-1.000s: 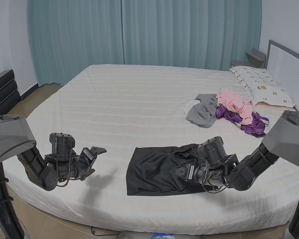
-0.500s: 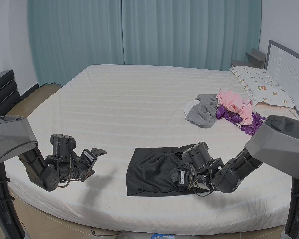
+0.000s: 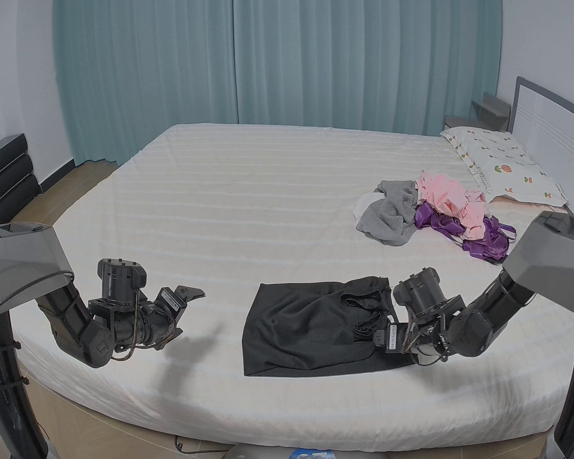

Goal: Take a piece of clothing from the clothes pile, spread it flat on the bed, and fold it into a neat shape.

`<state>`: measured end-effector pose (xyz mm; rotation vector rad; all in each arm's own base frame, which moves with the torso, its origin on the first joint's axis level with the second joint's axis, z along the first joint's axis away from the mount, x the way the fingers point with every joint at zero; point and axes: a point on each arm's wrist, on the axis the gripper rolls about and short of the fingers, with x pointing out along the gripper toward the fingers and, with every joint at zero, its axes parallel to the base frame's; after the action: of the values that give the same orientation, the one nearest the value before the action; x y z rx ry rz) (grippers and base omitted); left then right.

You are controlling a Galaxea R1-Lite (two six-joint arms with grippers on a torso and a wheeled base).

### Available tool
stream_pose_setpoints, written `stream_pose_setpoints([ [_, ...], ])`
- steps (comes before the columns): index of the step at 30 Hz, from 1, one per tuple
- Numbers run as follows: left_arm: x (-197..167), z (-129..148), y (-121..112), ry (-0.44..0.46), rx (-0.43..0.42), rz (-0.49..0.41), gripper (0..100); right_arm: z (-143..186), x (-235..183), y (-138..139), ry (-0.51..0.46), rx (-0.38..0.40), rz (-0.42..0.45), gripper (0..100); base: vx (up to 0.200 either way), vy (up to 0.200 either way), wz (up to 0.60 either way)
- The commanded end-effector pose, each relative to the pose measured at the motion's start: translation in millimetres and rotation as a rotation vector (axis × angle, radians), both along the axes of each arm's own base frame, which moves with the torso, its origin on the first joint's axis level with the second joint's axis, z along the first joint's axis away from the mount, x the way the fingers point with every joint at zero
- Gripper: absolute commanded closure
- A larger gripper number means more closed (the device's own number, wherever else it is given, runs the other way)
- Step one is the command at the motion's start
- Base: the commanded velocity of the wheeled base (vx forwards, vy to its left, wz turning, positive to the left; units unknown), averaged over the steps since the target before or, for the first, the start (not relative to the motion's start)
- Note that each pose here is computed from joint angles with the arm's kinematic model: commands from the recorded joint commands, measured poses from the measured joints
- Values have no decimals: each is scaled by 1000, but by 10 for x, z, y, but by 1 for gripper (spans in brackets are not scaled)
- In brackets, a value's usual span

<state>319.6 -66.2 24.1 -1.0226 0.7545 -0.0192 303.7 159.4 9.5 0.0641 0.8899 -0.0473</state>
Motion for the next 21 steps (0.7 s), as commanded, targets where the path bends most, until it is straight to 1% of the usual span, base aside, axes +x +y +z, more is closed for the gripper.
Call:
stream_pose_setpoints([
  [1, 0, -7, 1, 2, 0, 2, 0, 159, -100, -309, -2, -8, -46, 0, 0, 0, 0],
  [2, 0, -7, 1, 2, 0, 2, 0, 176, -159, -411, 11, -2, -57, 0, 0, 0, 0],
  [3, 0, -7, 1, 2, 2, 1, 0, 196, -187, -452, 14, 6, -60, 0, 0, 0, 0],
  [5, 0, -7, 1, 2, 0, 2, 0, 242, -243, -509, 19, 30, -58, 0, 0, 0, 0],
  [6, 0, -7, 1, 2, 2, 1, 0, 305, -283, -538, 16, 63, -54, 0, 0, 0, 0],
  [7, 0, -7, 1, 2, 2, 1, 0, 305, -283, -538, 16, 63, -54, 0, 0, 0, 0],
  [8, 0, -7, 1, 2, 2, 1, 0, 399, -324, -554, 4, 109, -34, 0, 0, 0, 0],
  [10, 0, -7, 1, 2, 0, 2, 0, 502, -343, -551, -13, 162, -13, 0, 0, 0, 0],
  [14, 0, -7, 1, 2, 0, 2, 0, 560, -329, -480, -16, 246, -7, 0, 0, 0, 0],
  [17, 4, -5, 0, 1, 0, 2, 0, 479, -294, -361, 21, 286, 18, 0, 0, 0, 0],
  [20, 8, -7, 0, 0, 1, 1, 0, 388, -251, -286, 48, 295, 31, 0, 0, 0, 0],
  [21, 4, -10, 0, 2, 0, 2, 0, 322, -219, -207, 55, 294, 48, 0, 0, 0, 0],
])
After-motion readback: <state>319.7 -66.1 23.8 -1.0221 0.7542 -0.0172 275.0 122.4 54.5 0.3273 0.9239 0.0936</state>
